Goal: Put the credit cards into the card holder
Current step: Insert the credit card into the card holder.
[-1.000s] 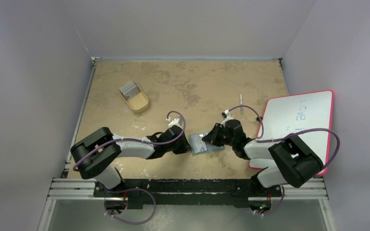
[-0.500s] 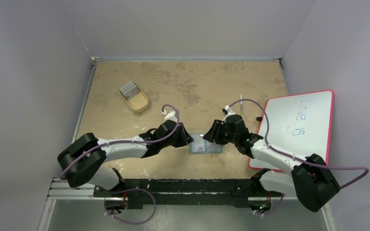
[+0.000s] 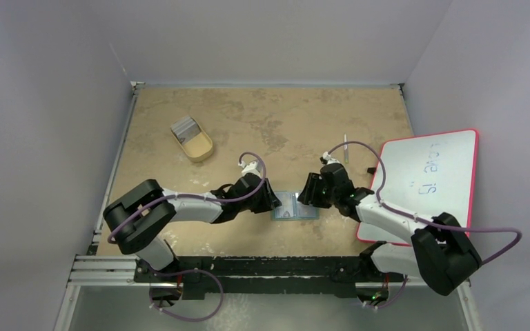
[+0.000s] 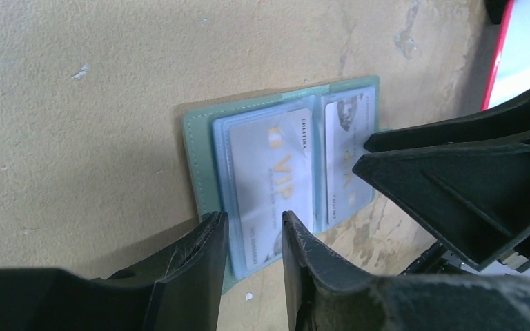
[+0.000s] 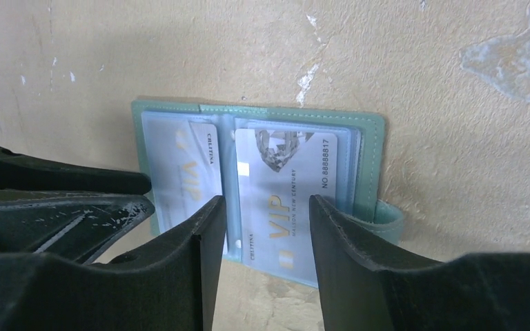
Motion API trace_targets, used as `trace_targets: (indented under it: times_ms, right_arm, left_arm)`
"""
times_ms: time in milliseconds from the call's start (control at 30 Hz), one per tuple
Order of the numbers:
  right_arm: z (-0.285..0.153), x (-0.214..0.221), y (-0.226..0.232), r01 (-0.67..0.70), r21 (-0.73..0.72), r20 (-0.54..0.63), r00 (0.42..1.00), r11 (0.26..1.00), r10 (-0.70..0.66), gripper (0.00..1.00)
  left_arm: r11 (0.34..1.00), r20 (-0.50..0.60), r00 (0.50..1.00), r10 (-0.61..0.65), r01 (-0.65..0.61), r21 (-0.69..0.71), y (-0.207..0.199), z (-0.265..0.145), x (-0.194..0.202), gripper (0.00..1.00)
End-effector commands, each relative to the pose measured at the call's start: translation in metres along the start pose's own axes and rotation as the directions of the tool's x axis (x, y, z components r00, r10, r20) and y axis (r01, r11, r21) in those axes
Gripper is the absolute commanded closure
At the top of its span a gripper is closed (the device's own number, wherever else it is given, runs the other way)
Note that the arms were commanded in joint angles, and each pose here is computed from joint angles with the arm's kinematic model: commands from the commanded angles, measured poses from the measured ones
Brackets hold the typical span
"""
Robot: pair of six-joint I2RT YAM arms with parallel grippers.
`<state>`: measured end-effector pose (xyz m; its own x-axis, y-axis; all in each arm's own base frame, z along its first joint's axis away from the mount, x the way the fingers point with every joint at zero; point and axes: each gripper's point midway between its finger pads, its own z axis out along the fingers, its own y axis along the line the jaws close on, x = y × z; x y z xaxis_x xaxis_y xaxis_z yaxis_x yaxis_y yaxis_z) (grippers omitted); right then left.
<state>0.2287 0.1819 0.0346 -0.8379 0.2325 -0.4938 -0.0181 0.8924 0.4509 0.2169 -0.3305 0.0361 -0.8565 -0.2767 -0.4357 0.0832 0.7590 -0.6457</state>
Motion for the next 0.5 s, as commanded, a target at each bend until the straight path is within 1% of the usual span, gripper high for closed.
trace_targets:
  times_ms: [0, 233, 467]
  right_arm:
    - [0.001, -0.010, -0.010, -0.006, 0.083, 0.022, 1.000, 0.996, 0.004, 0.48]
    - [0.001, -0.007, -0.016, -0.037, 0.109, 0.031, 0.999, 0.993, 0.034, 0.45]
    - [0.004, 0.003, -0.017, -0.073, 0.087, 0.016, 0.997, 0.993, 0.072, 0.45]
  left_arm:
    - [0.999, 0.068, 0.998, -0.003, -0.001, 0.052, -0.021, 0.006, -0.019, 0.66]
    - [0.999, 0.063, 0.998, 0.007, -0.010, 0.051, -0.022, 0.012, -0.019, 0.65]
    - [0.992, 0.064, 0.998, 0.002, -0.010, 0.126, -0.042, 0.009, -0.023, 0.66]
